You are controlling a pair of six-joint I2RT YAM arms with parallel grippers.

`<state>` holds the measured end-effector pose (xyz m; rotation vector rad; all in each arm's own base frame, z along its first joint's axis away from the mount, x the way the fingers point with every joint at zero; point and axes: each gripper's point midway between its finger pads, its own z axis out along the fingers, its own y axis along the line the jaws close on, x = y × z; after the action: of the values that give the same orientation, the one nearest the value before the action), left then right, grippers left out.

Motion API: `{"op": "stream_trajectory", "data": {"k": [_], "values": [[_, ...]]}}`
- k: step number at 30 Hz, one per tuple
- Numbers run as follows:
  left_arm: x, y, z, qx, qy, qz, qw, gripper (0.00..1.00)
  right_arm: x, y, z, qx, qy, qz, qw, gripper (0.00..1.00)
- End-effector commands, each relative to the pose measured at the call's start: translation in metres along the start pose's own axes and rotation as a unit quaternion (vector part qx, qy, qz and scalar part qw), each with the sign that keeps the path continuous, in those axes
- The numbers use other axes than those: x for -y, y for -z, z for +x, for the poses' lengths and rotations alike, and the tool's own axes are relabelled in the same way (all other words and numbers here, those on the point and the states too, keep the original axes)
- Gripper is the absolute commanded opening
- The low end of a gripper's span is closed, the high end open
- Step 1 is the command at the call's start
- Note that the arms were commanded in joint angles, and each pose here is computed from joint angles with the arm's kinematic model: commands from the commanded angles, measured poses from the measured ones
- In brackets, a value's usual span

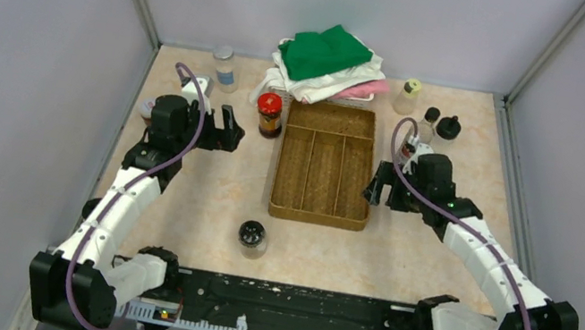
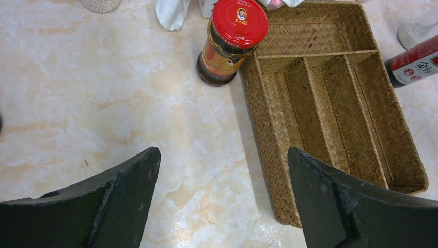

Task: Organize the condiment bottles
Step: Pick up the bottle from the center of the board.

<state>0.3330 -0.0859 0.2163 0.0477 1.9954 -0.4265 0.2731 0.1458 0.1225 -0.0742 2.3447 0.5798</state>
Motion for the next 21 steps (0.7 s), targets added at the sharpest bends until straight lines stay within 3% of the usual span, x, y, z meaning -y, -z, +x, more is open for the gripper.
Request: {"op": "stream_trajectory", "data": {"k": [1,13,21], "values": [[0.004,-0.001,-0.012,0.025,0.000,0.012,1.000,0.99,0.001,-0.005,-0.007,-0.020,0.026,0.037,0.999,0.87],[0.005,0.000,-0.012,0.025,0.000,0.014,1.000,0.99,0.009,-0.018,-0.002,-0.044,0.035,0.086,0.995,0.81],[0.005,0.000,-0.013,0.026,0.000,0.015,1.000,0.99,0.002,-0.027,0.003,-0.056,0.039,0.079,0.995,0.68]]}}
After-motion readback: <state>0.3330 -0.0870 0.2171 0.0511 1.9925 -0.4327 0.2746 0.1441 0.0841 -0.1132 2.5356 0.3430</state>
